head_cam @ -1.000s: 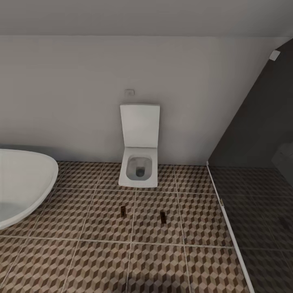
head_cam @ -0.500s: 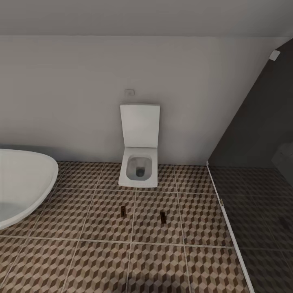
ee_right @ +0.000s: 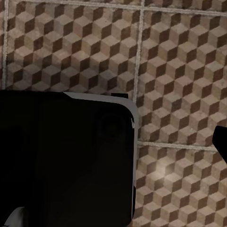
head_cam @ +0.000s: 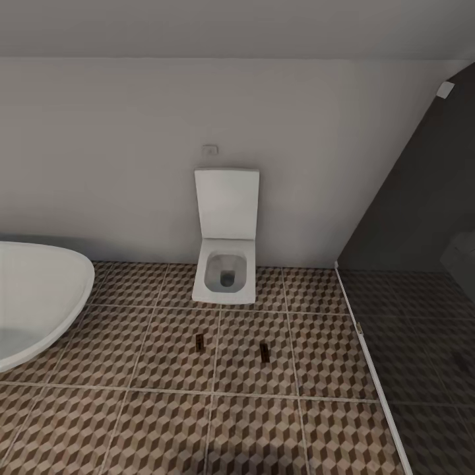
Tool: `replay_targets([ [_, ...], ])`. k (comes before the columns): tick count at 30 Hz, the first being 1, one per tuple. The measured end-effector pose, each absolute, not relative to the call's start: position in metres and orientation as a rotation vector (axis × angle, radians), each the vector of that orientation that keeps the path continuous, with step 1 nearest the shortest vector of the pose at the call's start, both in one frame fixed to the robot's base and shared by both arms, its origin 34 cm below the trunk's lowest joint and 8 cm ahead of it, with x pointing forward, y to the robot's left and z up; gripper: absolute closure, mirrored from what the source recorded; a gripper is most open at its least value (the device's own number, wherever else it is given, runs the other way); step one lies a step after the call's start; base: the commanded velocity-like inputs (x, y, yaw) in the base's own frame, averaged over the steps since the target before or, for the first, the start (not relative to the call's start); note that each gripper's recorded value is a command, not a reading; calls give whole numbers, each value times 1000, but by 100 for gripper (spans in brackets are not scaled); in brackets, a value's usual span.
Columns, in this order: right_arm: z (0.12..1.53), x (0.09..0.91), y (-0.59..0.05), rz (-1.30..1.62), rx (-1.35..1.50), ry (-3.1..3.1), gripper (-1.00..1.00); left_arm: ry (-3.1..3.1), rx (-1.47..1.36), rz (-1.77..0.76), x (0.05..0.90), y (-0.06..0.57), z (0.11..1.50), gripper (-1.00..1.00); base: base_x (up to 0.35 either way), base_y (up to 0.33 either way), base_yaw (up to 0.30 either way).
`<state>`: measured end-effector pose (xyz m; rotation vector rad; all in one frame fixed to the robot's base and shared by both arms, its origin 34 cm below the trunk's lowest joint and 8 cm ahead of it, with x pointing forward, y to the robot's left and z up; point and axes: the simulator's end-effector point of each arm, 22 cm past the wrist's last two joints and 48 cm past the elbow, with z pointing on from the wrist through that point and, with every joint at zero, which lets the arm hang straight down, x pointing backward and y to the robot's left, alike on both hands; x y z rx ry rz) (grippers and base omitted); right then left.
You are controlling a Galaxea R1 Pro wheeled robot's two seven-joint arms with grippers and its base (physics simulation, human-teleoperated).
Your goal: Take the four mousetraps from the cabinet in the bathroom and place them on the bathroom floor. Make sure all four end up on the same floor surface, and ensure that at least two of them are either under or directly next to the same bathroom sink.
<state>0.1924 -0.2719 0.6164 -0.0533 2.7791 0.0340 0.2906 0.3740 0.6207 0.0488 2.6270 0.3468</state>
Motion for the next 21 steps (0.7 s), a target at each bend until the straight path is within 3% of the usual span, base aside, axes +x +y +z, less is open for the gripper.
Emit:
replay_targets([
  [21,616,193,-272,34,-53,2779,-100,2627,49,347,291,374,621,-100,0,0,0],
])
